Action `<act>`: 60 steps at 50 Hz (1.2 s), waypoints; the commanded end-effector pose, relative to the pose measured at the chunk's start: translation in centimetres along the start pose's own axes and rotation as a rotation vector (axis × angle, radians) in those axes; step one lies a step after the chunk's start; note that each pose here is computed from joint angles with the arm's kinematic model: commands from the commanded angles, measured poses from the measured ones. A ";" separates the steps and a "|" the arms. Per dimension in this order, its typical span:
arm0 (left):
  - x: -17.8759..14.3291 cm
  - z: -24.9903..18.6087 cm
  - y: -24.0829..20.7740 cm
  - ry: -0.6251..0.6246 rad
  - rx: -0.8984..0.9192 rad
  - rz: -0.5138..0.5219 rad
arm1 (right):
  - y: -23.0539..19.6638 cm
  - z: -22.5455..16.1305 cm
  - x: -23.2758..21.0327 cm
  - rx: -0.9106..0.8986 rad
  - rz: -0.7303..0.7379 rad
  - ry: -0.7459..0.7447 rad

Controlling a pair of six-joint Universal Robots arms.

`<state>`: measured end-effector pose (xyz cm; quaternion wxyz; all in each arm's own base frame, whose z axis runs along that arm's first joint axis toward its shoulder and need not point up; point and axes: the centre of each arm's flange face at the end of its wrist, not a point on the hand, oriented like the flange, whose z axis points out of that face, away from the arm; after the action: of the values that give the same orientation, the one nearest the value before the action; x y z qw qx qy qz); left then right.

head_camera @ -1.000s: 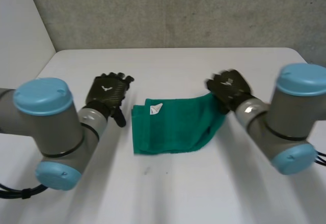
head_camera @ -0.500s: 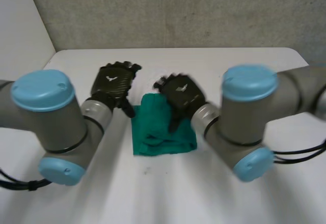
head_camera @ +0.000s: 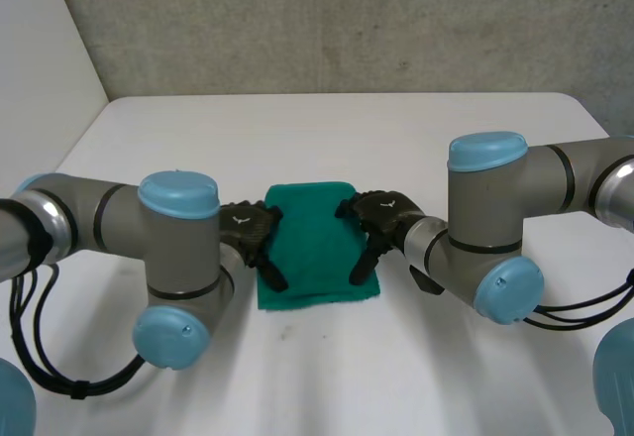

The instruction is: Fold the towel.

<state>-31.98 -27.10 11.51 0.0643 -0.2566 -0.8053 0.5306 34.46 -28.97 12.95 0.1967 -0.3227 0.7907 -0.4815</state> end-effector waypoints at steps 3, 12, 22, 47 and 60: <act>0.3 -1.8 -2.0 0.011 0.042 0.078 | -4.0 -2.6 -0.2 0.103 -0.052 0.047; -2.0 -6.7 -11.1 -0.034 0.312 -0.015 | -11.9 -8.8 4.7 0.428 -0.049 0.440; -10.0 -10.9 -17.1 -0.162 0.454 -0.148 | -15.3 -14.2 10.1 0.489 -0.088 0.676; -11.3 -13.2 -17.0 -0.107 0.413 -0.191 | -15.1 -14.8 9.0 0.452 -0.124 0.570; -10.9 -13.2 -17.1 -0.104 0.478 -0.178 | -14.9 -14.4 7.9 0.459 -0.148 0.450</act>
<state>-23.43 -26.91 33.94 0.1251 -0.1333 -0.6939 0.6965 24.34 -30.52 32.95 0.0341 -0.1986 0.6613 -0.7225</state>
